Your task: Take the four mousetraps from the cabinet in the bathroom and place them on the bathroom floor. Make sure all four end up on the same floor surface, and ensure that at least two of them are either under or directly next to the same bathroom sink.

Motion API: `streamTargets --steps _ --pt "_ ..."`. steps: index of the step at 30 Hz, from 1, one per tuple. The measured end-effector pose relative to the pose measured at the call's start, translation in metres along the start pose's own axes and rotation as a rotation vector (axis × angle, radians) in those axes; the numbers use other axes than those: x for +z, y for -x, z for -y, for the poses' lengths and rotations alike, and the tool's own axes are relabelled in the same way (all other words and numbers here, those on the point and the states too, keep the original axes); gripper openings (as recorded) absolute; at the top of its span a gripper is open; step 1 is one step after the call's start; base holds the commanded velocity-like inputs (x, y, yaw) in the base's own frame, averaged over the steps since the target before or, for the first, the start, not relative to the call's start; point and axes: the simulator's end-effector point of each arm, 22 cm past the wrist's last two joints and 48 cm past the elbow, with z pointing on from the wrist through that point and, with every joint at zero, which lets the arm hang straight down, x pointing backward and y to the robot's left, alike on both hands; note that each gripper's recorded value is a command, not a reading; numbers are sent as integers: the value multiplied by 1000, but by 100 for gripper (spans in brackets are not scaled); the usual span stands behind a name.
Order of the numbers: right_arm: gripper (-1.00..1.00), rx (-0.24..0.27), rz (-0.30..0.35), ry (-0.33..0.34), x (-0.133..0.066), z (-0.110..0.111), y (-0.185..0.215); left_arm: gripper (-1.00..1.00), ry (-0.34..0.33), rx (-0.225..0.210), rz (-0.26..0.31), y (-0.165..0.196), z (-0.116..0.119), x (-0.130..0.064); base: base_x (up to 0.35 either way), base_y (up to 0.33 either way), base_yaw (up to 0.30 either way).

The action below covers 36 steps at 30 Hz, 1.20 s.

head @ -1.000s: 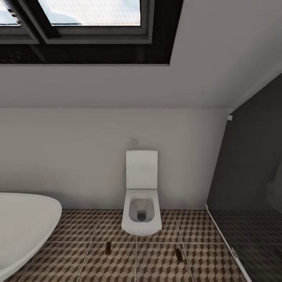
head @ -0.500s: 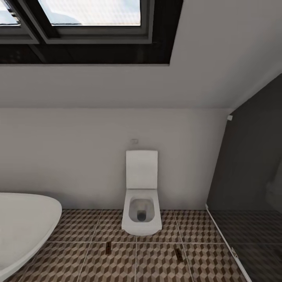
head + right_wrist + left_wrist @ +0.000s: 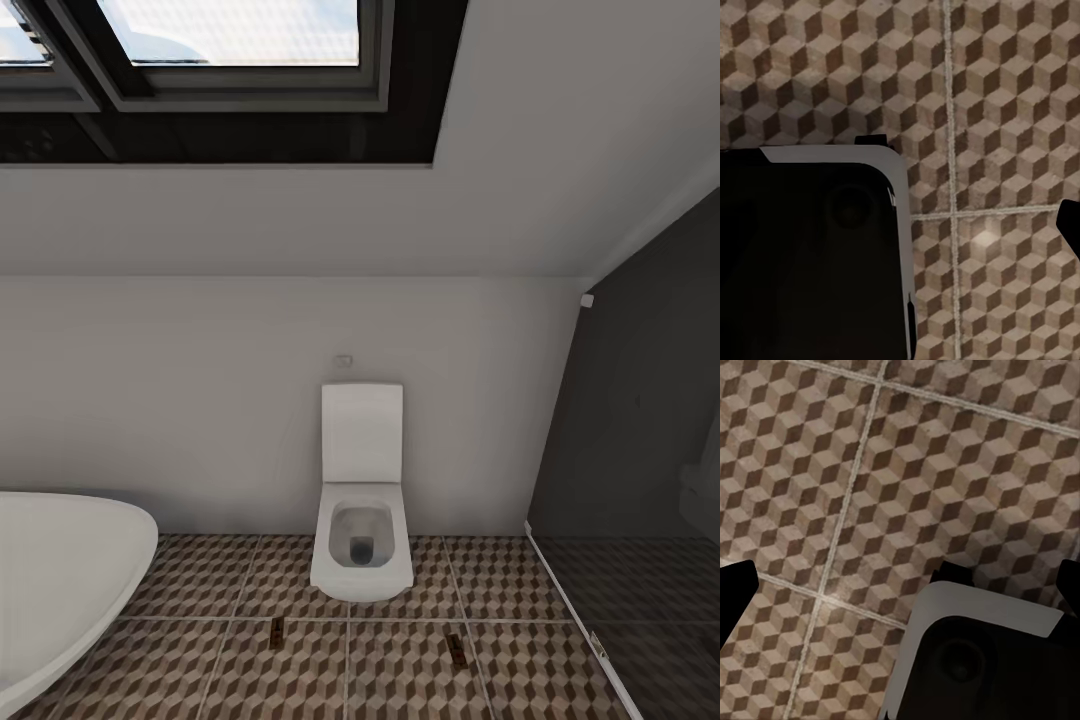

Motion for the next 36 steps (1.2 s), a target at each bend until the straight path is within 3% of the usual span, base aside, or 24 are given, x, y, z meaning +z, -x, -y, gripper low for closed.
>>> streamTargets --steps 36 --pt "100 1 0 1 0 -1 0 100 1 1 0 0 -1 0 0 0 0"
